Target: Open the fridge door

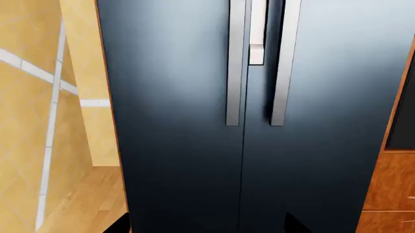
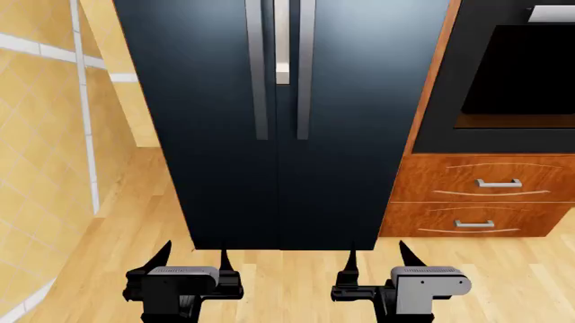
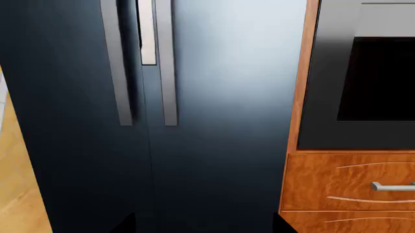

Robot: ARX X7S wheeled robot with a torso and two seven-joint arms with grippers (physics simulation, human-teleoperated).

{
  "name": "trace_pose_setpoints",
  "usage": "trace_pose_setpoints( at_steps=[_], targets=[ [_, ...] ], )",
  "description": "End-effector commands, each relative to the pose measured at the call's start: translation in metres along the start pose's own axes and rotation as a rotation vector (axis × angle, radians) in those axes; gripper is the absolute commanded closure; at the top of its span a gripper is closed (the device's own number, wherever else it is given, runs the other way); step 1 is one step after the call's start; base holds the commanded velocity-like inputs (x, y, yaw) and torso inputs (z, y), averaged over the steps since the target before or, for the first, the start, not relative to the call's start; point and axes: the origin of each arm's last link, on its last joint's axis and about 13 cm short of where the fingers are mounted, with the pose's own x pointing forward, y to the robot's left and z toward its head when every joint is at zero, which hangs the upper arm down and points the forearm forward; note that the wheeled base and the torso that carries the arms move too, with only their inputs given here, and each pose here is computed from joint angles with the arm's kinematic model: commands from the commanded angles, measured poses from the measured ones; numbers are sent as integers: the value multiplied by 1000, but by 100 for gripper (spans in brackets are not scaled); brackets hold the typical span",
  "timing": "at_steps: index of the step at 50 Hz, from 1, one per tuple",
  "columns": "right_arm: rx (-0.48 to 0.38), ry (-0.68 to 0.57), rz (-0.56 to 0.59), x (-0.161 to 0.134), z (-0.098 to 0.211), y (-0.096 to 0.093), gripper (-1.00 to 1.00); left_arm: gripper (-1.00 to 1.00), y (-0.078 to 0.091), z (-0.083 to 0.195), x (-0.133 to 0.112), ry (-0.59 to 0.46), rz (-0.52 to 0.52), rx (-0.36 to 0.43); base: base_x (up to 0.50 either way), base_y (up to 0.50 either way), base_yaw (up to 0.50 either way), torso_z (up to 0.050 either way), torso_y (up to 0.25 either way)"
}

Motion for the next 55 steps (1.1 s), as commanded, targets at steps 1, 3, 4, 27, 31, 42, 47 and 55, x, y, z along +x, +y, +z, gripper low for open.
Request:
trace_pose_setpoints(
  at_steps=[1, 3, 4, 27, 31, 42, 47, 55],
  targets=[
    [-8, -9, -12, 1, 1, 0, -100, -100, -1, 0, 1, 5, -4, -12, 0, 0, 0, 0, 0],
    [-2, -11, -21, 1, 1, -2, -100, -100, 1, 0, 1, 6, -4, -30, 0, 0, 0, 0, 0],
    [1, -13, -21, 0, 1, -2, -100, -100, 0, 1, 3, 5, -6, -29, 0, 0, 0, 0, 0],
    [-24, -26, -37, 0, 2, -2, -100, -100, 0, 1, 3, 0, -12, -19, 236, 0, 0, 0, 0],
    [-18, -26, -32, 0, 2, -1, -100, -100, 0, 1, 2, 1, -11, -15, 435, 0, 0, 0, 0],
    [-21, -22, -31, 1, 2, -1, -100, -100, -1, 1, 3, 7, -17, -5, 395, 0, 0, 0, 0],
    [-24, -22, -29, 0, 2, -1, -100, -100, -1, 0, 4, 8, -15, 2, 368, 0, 0, 0, 0],
    [-29, -20, -30, 1, 2, -1, -100, -100, -1, 1, 3, 4, -14, 2, 367, 0, 0, 0, 0]
  ],
)
